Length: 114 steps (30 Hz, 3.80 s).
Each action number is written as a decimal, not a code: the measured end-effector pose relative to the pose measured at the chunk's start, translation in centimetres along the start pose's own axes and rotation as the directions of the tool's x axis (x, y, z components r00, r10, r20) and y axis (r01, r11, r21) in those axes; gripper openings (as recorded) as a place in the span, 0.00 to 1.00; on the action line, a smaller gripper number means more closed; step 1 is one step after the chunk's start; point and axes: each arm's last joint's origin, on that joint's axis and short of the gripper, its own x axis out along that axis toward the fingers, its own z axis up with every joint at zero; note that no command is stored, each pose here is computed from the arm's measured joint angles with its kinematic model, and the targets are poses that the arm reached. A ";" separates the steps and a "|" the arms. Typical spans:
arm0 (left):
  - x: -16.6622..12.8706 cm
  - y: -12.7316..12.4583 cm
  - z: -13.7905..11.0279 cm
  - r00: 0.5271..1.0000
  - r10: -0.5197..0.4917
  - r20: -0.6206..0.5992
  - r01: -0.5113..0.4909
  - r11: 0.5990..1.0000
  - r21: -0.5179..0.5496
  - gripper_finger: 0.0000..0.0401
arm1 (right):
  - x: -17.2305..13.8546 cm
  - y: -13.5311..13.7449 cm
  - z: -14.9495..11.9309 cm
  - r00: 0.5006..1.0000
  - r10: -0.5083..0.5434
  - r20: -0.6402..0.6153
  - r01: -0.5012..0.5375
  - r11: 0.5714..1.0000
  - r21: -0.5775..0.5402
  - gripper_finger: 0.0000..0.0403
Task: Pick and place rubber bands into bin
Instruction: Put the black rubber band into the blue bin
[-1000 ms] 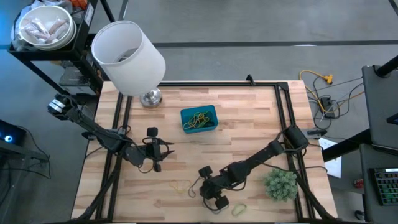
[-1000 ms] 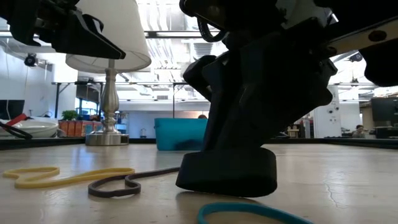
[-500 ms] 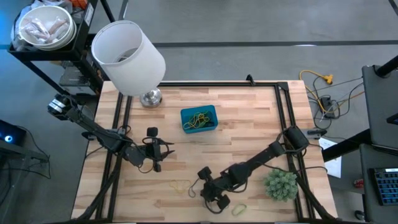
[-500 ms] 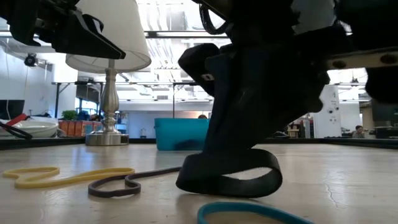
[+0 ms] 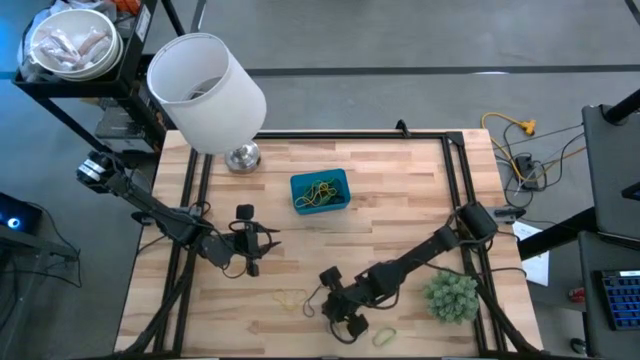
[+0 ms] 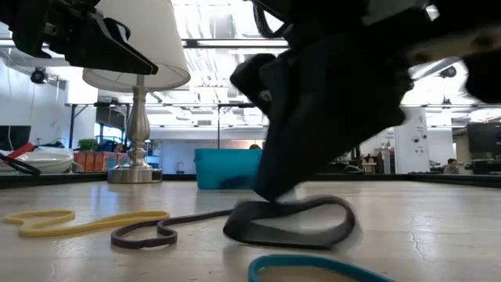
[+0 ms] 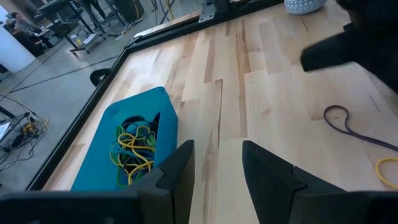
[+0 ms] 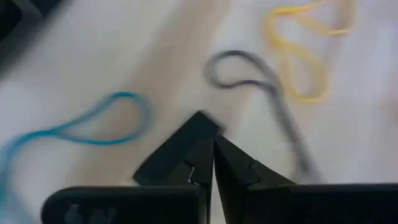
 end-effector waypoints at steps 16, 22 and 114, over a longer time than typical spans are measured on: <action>0.0 0.0 0.0 1.000 0.000 0.001 0.000 1.000 -0.001 0.30 | 0.0 -0.1 0.0 0.994 0.113 0.008 -0.113 0.991 0.071 0.22; 0.0 0.0 0.0 1.000 0.000 0.001 0.000 1.000 -0.001 0.30 | 0.0 -0.1 0.0 0.993 0.121 0.007 -0.122 0.990 0.074 0.35; 0.0 0.0 -0.2 1.000 -0.001 -0.004 0.001 1.000 0.000 0.30 | -12.0 -22.7 -4.1 0.709 -0.674 -0.206 0.703 0.660 0.264 0.02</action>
